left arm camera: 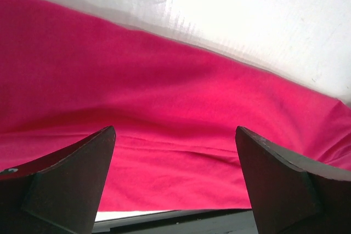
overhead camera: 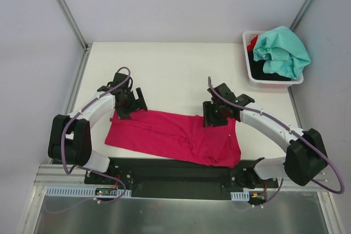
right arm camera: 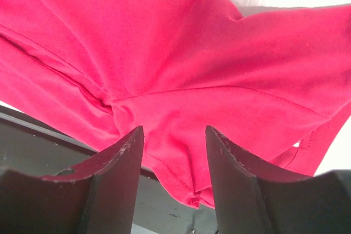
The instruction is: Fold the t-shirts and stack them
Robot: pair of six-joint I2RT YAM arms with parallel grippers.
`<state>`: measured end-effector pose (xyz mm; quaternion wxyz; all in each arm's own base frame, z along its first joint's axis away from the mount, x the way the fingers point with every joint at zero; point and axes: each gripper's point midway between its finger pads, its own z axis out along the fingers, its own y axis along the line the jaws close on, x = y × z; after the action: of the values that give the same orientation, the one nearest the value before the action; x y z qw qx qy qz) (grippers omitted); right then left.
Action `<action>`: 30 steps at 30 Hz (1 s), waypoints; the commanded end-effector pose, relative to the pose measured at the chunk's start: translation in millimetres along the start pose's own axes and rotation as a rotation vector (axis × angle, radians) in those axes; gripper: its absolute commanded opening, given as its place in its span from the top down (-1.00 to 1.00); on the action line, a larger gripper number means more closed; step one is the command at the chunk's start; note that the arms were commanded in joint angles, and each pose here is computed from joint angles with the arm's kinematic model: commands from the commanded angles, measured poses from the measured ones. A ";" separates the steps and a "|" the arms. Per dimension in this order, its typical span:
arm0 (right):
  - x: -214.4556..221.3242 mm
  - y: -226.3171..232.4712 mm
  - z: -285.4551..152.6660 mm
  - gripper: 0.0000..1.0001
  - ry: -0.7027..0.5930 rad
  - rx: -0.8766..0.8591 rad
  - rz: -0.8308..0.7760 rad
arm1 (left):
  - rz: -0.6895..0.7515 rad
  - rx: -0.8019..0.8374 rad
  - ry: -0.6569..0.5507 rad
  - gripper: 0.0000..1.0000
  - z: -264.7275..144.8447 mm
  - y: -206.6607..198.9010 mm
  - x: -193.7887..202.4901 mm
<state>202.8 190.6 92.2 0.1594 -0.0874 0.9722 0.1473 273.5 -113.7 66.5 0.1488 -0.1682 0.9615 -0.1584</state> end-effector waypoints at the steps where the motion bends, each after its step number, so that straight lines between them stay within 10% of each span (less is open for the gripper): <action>1: -10.4 5.8 2.7 -0.04 -0.036 -0.025 0.021 | -0.039 -0.010 -0.008 -0.82 17.4 3.7 1.3; 30: -22.0 -58.7 57.2 0.02 0.025 0.077 0.258 | -0.154 -0.153 -0.123 -0.83 1.9 55.4 28.5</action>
<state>233.7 160.5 23.9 0.1014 0.0237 0.9865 0.1265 232.1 -85.1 34.7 0.1728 -0.2574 0.9442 -0.1112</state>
